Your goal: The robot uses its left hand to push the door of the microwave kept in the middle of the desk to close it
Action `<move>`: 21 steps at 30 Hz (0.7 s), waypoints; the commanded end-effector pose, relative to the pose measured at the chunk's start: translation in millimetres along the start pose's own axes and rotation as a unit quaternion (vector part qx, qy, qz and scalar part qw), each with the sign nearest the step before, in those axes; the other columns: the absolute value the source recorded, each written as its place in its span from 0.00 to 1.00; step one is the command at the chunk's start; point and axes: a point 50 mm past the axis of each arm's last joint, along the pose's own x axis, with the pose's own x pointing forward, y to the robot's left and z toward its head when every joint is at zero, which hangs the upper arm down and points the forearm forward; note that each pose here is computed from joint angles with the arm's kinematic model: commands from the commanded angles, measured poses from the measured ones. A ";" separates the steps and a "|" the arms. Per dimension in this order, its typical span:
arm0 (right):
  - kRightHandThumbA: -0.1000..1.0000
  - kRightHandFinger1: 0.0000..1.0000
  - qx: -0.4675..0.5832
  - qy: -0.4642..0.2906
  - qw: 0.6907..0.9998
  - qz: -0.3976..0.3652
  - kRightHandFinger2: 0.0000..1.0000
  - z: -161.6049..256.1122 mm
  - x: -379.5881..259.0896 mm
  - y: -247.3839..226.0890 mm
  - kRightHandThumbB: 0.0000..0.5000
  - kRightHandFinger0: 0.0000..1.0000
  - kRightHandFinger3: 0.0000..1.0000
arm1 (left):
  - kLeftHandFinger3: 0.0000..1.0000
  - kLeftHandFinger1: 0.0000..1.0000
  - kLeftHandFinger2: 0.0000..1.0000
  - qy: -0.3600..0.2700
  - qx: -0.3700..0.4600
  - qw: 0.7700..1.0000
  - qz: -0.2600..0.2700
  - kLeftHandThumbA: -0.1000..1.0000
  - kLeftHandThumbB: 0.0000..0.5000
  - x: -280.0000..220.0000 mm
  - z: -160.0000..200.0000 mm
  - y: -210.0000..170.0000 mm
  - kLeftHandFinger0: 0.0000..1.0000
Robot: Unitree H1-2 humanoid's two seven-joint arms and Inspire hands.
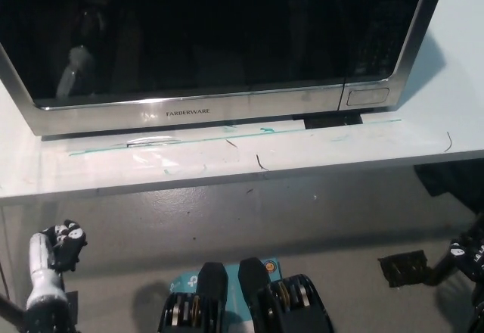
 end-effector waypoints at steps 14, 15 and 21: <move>0.49 0.64 0.021 -0.033 0.999 -0.003 0.71 31.6 15.2 11.4 0.00 0.59 0.80 | 0.47 0.18 0.33 0.043 -0.030 0.999 -0.003 0.00 0.00 21.6 5.2 1.0 0.14; 0.49 0.63 0.021 -0.036 0.999 0.000 0.71 33.0 16.5 12.5 0.00 0.59 0.80 | 0.46 0.18 0.32 0.045 -0.026 0.999 0.002 0.01 0.00 22.7 6.4 1.0 0.13; 0.47 0.65 0.020 -0.038 0.999 0.000 0.71 35.8 17.2 15.3 0.00 0.63 0.79 | 0.68 0.35 0.62 0.042 -0.009 0.999 -0.010 0.12 0.00 27.0 2.8 7.1 0.21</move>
